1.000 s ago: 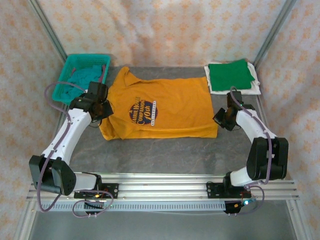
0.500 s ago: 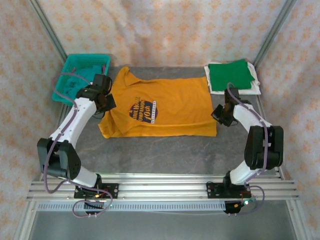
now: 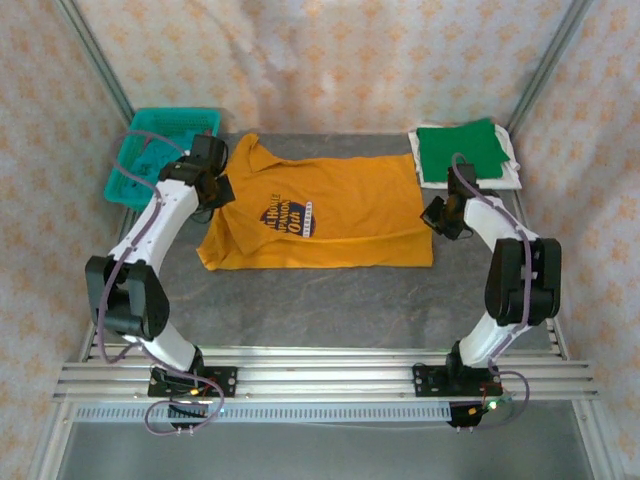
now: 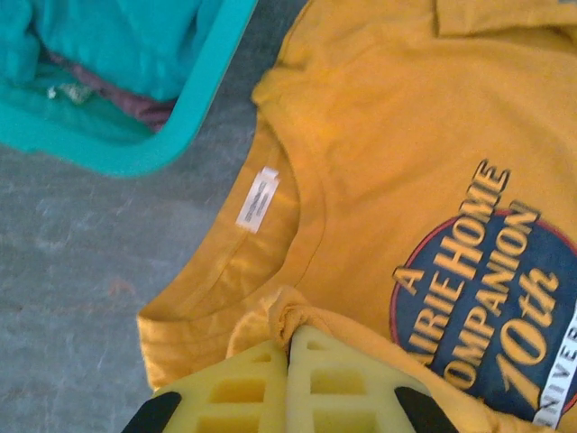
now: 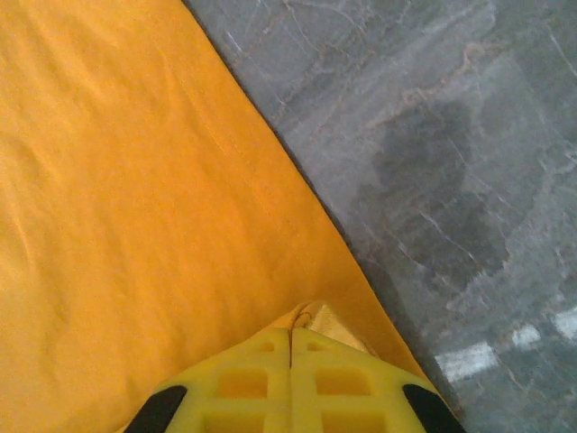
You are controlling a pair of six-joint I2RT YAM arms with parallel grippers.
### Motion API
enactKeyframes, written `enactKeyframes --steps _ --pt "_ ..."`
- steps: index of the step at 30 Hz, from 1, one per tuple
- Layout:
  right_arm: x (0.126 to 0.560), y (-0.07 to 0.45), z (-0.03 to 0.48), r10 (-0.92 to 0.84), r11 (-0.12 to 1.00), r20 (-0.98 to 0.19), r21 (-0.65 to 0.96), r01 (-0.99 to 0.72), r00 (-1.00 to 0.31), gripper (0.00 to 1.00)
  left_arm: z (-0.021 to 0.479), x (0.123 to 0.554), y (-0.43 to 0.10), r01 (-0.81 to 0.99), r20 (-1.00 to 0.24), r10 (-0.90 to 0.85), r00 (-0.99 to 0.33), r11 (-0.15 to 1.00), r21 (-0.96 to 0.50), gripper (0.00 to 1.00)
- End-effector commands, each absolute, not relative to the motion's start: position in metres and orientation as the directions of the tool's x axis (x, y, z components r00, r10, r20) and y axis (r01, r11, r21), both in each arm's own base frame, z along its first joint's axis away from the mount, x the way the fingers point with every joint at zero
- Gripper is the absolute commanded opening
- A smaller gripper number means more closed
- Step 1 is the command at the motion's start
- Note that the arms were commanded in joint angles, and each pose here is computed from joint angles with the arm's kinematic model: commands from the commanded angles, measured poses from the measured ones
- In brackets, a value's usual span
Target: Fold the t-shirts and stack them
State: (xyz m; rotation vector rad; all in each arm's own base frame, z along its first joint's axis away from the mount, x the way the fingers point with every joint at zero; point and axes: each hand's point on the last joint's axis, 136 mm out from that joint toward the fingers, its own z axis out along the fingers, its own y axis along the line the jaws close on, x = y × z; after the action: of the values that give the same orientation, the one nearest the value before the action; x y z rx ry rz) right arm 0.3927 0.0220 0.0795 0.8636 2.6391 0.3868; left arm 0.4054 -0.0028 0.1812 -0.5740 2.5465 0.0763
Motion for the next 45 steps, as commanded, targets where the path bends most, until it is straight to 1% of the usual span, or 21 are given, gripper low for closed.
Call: enactKeyframes --steps 1,2,4,5,6,8,9,10,11,13,14,16,21,24,26,28,32,35,39,40,45 --pt "0.414 0.021 0.08 0.616 0.776 -0.252 0.359 0.519 -0.746 0.0 0.188 0.436 0.006 -0.417 -0.548 -0.363 -0.753 0.908 -0.028 0.0" --pt "0.419 0.02 0.079 0.618 0.776 -0.254 0.353 0.524 -0.744 0.05 0.185 0.445 0.006 -0.414 -0.544 -0.356 -0.76 0.91 -0.016 0.14" --pt "0.427 0.019 0.079 0.618 0.775 -0.25 0.349 0.526 -0.745 0.2 0.183 0.463 0.004 -0.404 -0.537 -0.344 -0.77 0.915 -0.006 0.4" --pt "0.431 0.02 0.081 0.616 0.776 -0.251 0.353 0.522 -0.746 0.23 0.181 0.471 0.003 -0.399 -0.531 -0.34 -0.776 0.917 -0.003 0.47" --pt "0.433 0.021 0.084 0.615 0.777 -0.252 0.357 0.519 -0.747 0.26 0.183 0.474 0.002 -0.399 -0.529 -0.341 -0.777 0.917 -0.005 0.52" --pt "0.433 0.021 0.093 0.611 0.78 -0.267 0.363 0.51 -0.745 0.3 0.173 0.476 0.0 -0.396 -0.512 -0.338 -0.79 0.918 0.005 0.55" --pt "0.432 0.022 0.098 0.604 0.787 -0.279 0.361 0.501 -0.747 0.31 0.169 0.473 0.0 -0.399 -0.515 -0.331 -0.791 0.917 0.023 0.55" --pt "0.429 0.024 0.103 0.593 0.795 -0.296 0.36 0.488 -0.749 0.31 0.179 0.467 0.0 -0.4 -0.541 -0.327 -0.775 0.916 0.021 0.55" --pt "0.426 0.029 0.107 0.573 0.809 -0.312 0.361 0.463 -0.758 0.31 0.179 0.457 -0.001 -0.403 -0.55 -0.323 -0.77 0.915 0.027 0.55" --pt "0.419 0.05 0.119 0.494 0.856 -0.367 0.365 0.367 -0.788 0.33 0.173 0.438 -0.007 -0.396 -0.543 -0.331 -0.771 0.918 0.002 0.53" --pt "0.414 0.06 0.12 0.453 0.879 -0.389 0.348 0.327 -0.802 0.33 0.167 0.427 -0.012 -0.389 -0.527 -0.339 -0.779 0.921 -0.017 0.49" --pt "0.406 0.075 0.118 0.399 0.903 -0.409 0.333 0.273 -0.821 0.34 0.153 0.408 -0.022 -0.381 -0.494 -0.35 -0.796 0.924 -0.041 0.46" --pt "0.398 0.103 0.108 0.345 0.908 -0.419 0.377 0.184 -0.84 0.34 0.119 0.371 -0.048 -0.36 -0.411 -0.369 -0.834 0.927 -0.102 0.46" --pt "0.396 0.131 0.119 0.252 0.922 -0.514 0.385 0.041 -0.82 0.34 0.094 0.361 -0.052 -0.375 -0.38 -0.389 -0.839 0.92 -0.114 0.46" --pt "0.395 0.147 0.134 0.207 0.923 -0.589 0.382 -0.043 -0.781 0.36 0.08 0.36 -0.052 -0.382 -0.356 -0.391 -0.848 0.919 -0.1 0.46" --pt "0.396 0.159 0.151 0.211 0.905 -0.648 0.413 -0.105 -0.732 0.37 0.068 0.363 -0.053 -0.387 -0.343 -0.397 -0.851 0.917 -0.101 0.46" --pt "0.396 0.169 0.181 0.24 0.876 -0.727 0.447 -0.178 -0.643 0.45 0.054 0.374 -0.061 -0.377 -0.334 -0.397 -0.855 0.918 -0.124 0.45" --pt "0.397 0.161 0.186 0.237 0.898 -0.736 0.415 -0.146 -0.634 0.46 0.05 0.381 -0.064 -0.373 -0.339 -0.396 -0.853 0.918 -0.134 0.37" --pt "0.395 0.159 0.189 0.239 0.9 -0.736 0.412 -0.139 -0.634 0.46 0.04 0.386 -0.068 -0.369 -0.324 -0.394 -0.86 0.919 -0.138 0.37" --pt "0.395 0.159 0.19 0.245 0.898 -0.735 0.418 -0.137 -0.632 0.46 0.038 0.387 -0.069 -0.367 -0.323 -0.392 -0.861 0.92 -0.138 0.35" --pt "0.393 0.159 0.194 0.258 0.894 -0.731 0.429 -0.131 -0.632 0.47 0.025 0.391 -0.071 -0.367 -0.311 -0.391 -0.866 0.921 -0.133 0.33"
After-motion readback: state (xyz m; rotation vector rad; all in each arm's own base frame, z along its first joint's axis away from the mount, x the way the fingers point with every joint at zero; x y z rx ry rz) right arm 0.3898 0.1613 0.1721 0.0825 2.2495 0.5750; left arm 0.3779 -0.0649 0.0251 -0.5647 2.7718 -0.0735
